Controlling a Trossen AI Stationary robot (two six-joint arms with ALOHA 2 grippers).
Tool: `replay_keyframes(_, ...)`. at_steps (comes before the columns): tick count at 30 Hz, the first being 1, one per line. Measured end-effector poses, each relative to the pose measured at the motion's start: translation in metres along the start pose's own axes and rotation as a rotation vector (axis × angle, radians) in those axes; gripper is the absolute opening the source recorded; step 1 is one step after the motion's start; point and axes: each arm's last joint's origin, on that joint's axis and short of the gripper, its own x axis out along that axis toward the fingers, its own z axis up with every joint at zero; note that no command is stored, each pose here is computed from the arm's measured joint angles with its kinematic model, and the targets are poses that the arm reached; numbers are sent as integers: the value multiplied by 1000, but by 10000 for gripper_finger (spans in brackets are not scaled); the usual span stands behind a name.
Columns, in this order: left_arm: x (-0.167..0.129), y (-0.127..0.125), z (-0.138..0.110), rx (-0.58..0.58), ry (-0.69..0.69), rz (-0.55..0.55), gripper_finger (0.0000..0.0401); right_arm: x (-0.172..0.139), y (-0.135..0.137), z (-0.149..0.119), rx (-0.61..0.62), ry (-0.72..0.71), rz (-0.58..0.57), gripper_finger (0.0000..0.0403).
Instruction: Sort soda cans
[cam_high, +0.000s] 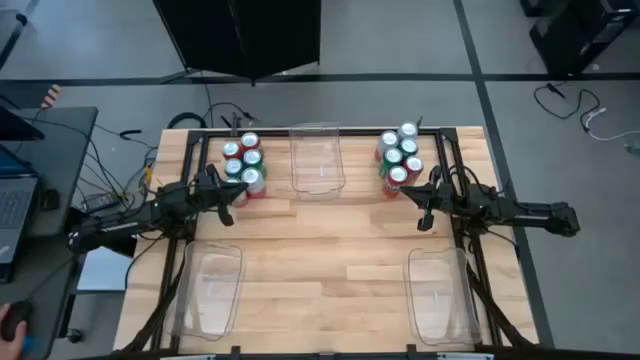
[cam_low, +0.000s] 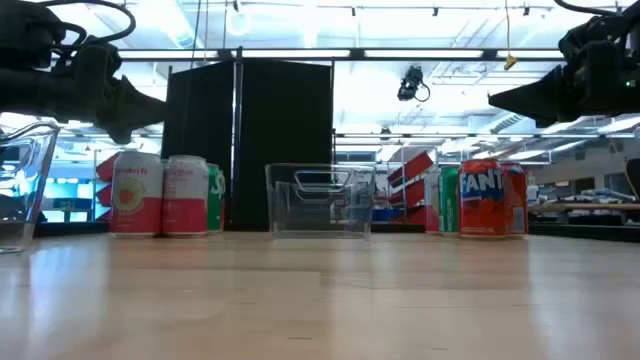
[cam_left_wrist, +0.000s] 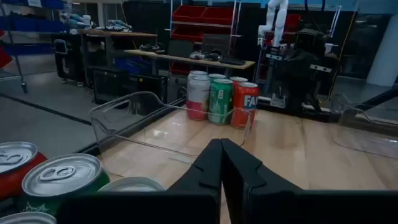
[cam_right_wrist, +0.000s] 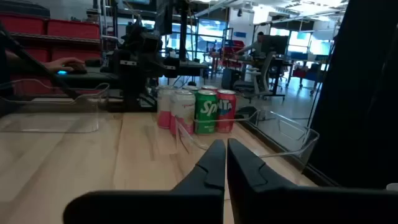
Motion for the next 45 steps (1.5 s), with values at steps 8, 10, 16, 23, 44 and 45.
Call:
replay_keyframes(8,0,-1,8,3,-81,-1,10,0,0,0,0,0,-1,2)
replay_keyframes(10,0,-1,10,0,-100,-3,10,0,0,0,0,0,0,1)
replay_keyframes(16,-1,-1,13,-6,-136,-7,10,0,0,0,0,0,0,5)
replay_keyframes(23,-1,-1,13,-6,-137,-10,10,0,0,0,0,0,0,1)
replay_keyframes(44,-1,-1,14,-7,-139,-14,10,0,0,0,0,0,-1,3)
replay_keyframes(45,-1,-1,14,-7,-139,-13,10,0,0,0,0,0,0,3)
